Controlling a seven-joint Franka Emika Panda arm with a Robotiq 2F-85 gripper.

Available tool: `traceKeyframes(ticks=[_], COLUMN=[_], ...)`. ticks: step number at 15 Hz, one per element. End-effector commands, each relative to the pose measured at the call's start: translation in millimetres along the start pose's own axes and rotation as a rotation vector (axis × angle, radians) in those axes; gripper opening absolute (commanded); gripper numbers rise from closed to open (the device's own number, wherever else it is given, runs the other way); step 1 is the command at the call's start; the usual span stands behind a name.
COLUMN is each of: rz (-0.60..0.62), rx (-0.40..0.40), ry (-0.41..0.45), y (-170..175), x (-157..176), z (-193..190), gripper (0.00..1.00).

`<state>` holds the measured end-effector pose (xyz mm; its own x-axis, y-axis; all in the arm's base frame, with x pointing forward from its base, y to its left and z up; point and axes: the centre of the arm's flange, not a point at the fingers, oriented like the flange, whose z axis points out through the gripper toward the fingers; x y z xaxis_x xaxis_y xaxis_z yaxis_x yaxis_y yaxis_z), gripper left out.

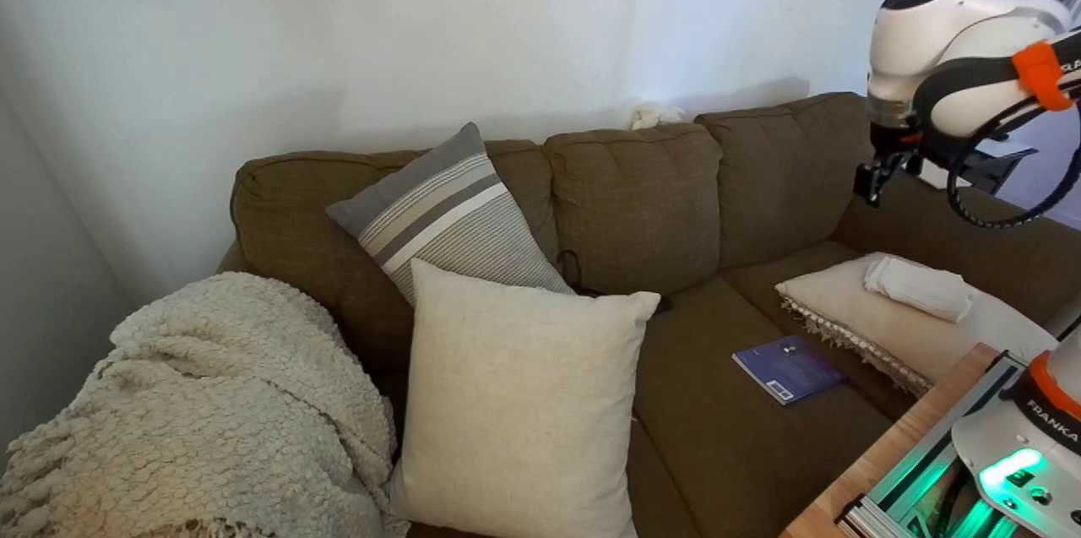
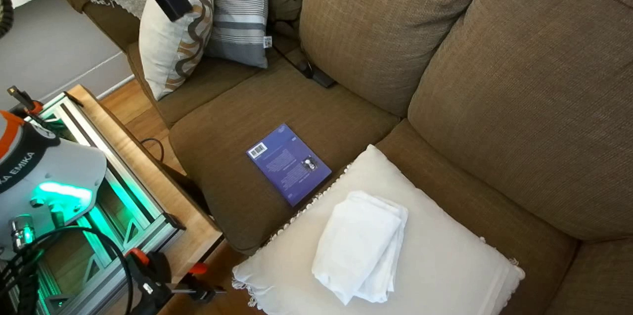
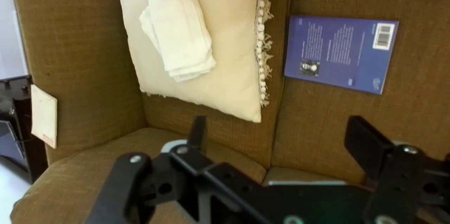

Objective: Put the blue book on the cloth on the pillow

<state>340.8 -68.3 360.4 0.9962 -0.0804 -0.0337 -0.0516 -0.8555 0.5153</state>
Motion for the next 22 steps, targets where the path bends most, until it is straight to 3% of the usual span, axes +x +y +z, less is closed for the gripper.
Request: traceKeyframes(ticks=[1,3,4,8,9,12,15,18,20,21,22], rz=[-0.116,-0.166,-0.121,-0.158,-0.12,-0.124,-0.112,-0.002,-0.004,-0.026,-0.024], rx=[0.023,0.1,0.042,0.073,0.07,0.102,0.152,0.134,0.142,0.135,0.133], ry=[-0.121,-0.189,-0.154,-0.194,-0.193,-0.28,-0.364,-0.407,-0.435,-0.398,-0.413], y=[-38,-39,-36,-40,-37,-74,-117,-167,-199,-162,-176], x=[1,4,4,6,1,27,25,19,22,1,1], z=[76,84,66,83,81,138,175,210,230,191,200], gripper=[1.0,1.0,1.0,1.0,1.0,1.0,1.0,1.0,1.0,1.0,1.0])
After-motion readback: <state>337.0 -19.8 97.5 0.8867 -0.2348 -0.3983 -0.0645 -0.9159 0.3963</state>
